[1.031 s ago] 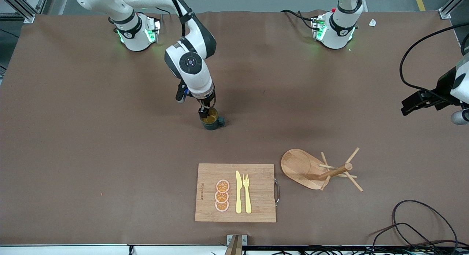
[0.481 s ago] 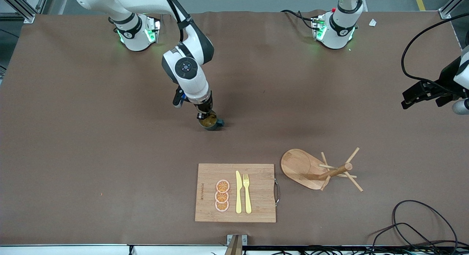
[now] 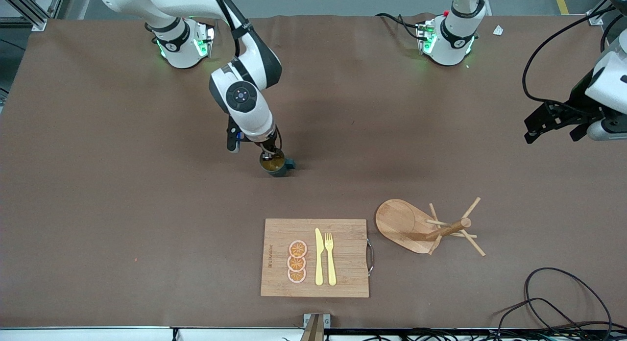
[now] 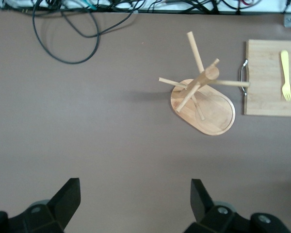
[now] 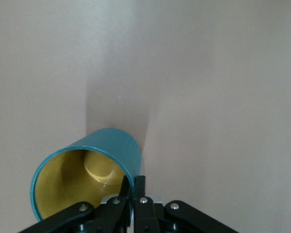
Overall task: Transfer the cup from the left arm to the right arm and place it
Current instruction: 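Carry the mug away with the right gripper while the left gripper withdraws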
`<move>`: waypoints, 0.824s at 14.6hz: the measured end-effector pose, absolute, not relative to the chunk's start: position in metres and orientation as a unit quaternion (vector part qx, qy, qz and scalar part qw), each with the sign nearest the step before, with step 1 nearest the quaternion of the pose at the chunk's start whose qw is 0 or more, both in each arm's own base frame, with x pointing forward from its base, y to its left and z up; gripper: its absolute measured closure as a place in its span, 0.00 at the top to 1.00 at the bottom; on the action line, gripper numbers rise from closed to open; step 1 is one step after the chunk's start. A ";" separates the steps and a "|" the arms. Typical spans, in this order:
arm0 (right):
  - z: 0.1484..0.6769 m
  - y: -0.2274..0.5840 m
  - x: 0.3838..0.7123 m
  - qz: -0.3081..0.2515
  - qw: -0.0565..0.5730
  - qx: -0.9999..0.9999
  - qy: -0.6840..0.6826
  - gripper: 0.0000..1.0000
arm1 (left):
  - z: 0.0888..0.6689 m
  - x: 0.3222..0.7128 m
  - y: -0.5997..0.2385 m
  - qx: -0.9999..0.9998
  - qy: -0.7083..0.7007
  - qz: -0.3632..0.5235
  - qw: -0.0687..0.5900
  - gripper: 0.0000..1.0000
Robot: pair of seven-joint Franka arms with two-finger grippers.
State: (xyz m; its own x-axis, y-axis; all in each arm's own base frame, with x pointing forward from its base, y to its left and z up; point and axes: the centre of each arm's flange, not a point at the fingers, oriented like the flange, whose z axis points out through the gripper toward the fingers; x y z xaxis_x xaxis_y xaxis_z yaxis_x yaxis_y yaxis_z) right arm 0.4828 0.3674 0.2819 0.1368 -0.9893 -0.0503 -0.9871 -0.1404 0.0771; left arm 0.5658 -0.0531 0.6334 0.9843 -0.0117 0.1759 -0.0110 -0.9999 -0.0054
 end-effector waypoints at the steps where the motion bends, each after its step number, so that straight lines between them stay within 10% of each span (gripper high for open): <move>1: 0.290 0.358 0.487 -0.050 0.016 0.778 -0.626 0.04 | 0.635 0.565 -0.051 -0.996 0.012 -0.087 0.003 1.00; 12: 0.335 0.195 0.507 -0.098 -0.010 0.978 -0.185 0.04 | 0.636 0.562 -0.048 -0.997 0.011 -0.076 0.004 1.00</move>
